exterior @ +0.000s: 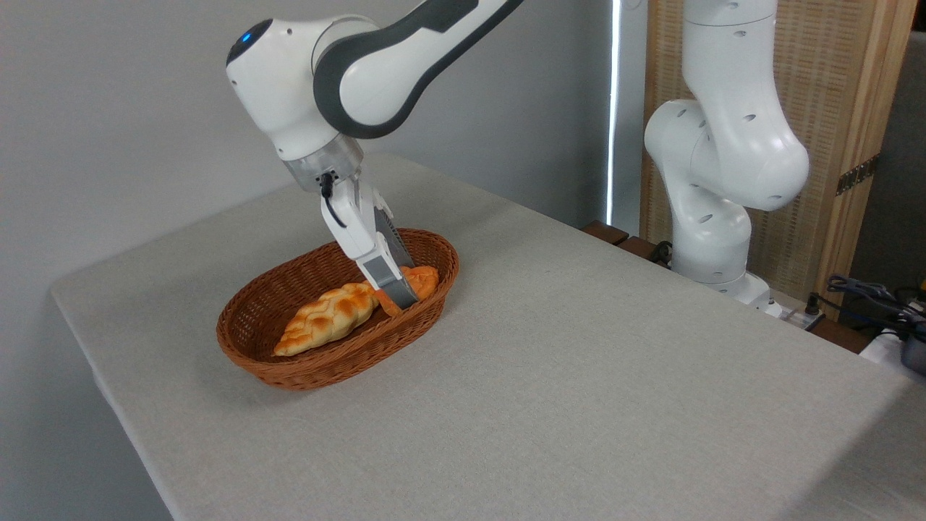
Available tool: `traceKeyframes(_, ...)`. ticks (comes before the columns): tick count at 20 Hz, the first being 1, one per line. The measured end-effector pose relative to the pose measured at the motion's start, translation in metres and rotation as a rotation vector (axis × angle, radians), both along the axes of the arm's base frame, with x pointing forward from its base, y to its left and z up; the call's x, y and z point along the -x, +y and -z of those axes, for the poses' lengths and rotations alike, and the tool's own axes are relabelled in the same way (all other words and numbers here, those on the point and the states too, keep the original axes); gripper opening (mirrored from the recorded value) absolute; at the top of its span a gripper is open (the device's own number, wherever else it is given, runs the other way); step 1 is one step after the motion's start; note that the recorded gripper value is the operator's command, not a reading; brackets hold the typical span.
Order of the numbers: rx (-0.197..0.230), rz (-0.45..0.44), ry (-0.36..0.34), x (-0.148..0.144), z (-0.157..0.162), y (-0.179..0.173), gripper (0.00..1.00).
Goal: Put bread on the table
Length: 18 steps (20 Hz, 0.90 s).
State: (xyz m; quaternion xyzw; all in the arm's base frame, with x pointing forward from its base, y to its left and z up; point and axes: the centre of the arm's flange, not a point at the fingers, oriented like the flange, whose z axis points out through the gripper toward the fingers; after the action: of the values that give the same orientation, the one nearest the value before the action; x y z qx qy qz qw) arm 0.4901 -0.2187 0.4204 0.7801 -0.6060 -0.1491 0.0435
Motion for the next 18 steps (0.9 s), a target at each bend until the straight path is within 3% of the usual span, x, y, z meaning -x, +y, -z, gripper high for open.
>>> traceKeyframes(3,-0.003,0.005,0.006,-0.0005,0.0047,-0.0017,1.00)
traceKeyframes(4,-0.003,0.005,0.006,-0.0005,0.0049,-0.0017,0.93)
traceKeyframes(7,-0.004,0.005,0.006,-0.0006,0.0052,-0.0016,0.51)
traceKeyframes(8,-0.005,0.005,0.006,-0.0006,0.0052,-0.0016,0.45)
traceKeyframes(18,-0.005,0.006,0.004,-0.0011,0.0044,-0.0016,0.44)
